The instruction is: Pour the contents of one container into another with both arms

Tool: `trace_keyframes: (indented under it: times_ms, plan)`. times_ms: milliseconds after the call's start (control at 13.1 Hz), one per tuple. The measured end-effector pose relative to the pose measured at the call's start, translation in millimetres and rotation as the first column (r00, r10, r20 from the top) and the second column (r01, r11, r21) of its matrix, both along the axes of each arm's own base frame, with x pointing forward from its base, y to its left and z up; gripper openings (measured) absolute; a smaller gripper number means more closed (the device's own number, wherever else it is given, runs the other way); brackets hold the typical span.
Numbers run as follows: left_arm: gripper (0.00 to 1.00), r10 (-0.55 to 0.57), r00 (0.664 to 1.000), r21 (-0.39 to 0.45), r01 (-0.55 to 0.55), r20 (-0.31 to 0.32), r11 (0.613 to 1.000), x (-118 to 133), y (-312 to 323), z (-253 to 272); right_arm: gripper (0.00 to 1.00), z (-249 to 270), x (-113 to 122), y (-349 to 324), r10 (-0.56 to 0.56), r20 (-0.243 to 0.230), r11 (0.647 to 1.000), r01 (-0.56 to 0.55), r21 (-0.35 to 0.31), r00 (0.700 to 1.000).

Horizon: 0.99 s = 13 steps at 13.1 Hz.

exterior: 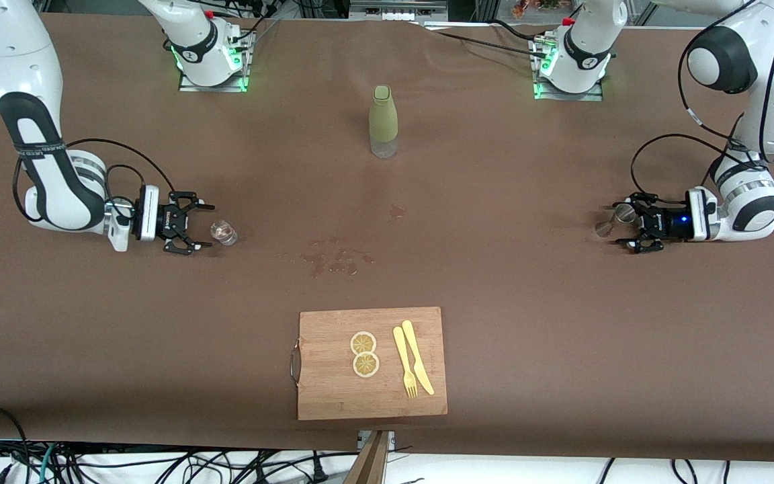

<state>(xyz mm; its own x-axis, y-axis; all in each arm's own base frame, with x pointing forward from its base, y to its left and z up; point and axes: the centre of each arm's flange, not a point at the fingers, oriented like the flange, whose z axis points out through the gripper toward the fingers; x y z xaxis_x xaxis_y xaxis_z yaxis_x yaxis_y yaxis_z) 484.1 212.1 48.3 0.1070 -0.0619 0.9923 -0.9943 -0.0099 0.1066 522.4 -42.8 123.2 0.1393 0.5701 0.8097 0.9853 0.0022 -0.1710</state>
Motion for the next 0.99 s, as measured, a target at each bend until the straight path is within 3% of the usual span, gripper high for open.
trace_keyframes:
  times_ms: [457,610,686,914,990]
  plan:
    - [0.96,-0.01,1.0,-0.015,0.01,0.006,1.0,2.8,-7.4,0.1,1.0,-22.9,-5.6,4.4,-0.033,0.023,0.998,0.031,0.051,0.999]
    - [0.78,-0.011,1.0,-0.017,0.012,0.006,1.0,3.4,-8.7,0.1,1.0,-22.0,-4.0,5.0,-0.033,0.027,0.998,0.032,0.052,0.999]
    - [0.78,-0.012,1.0,-0.017,0.012,0.006,1.0,3.5,-8.9,0.1,1.0,-21.7,-3.4,6.3,-0.036,0.028,0.998,0.035,0.056,0.999]
    - [0.48,-0.012,1.0,-0.017,0.012,0.006,1.0,3.5,-8.9,0.1,1.0,-20.4,-1.3,20.3,-0.032,0.032,0.997,0.03,0.078,0.999]
    - [0.47,-0.012,1.0,-0.017,0.012,0.006,1.0,3.4,-8.8,0.1,1.0,-19.9,-0.5,24.6,-0.033,0.033,0.996,0.031,0.085,0.999]
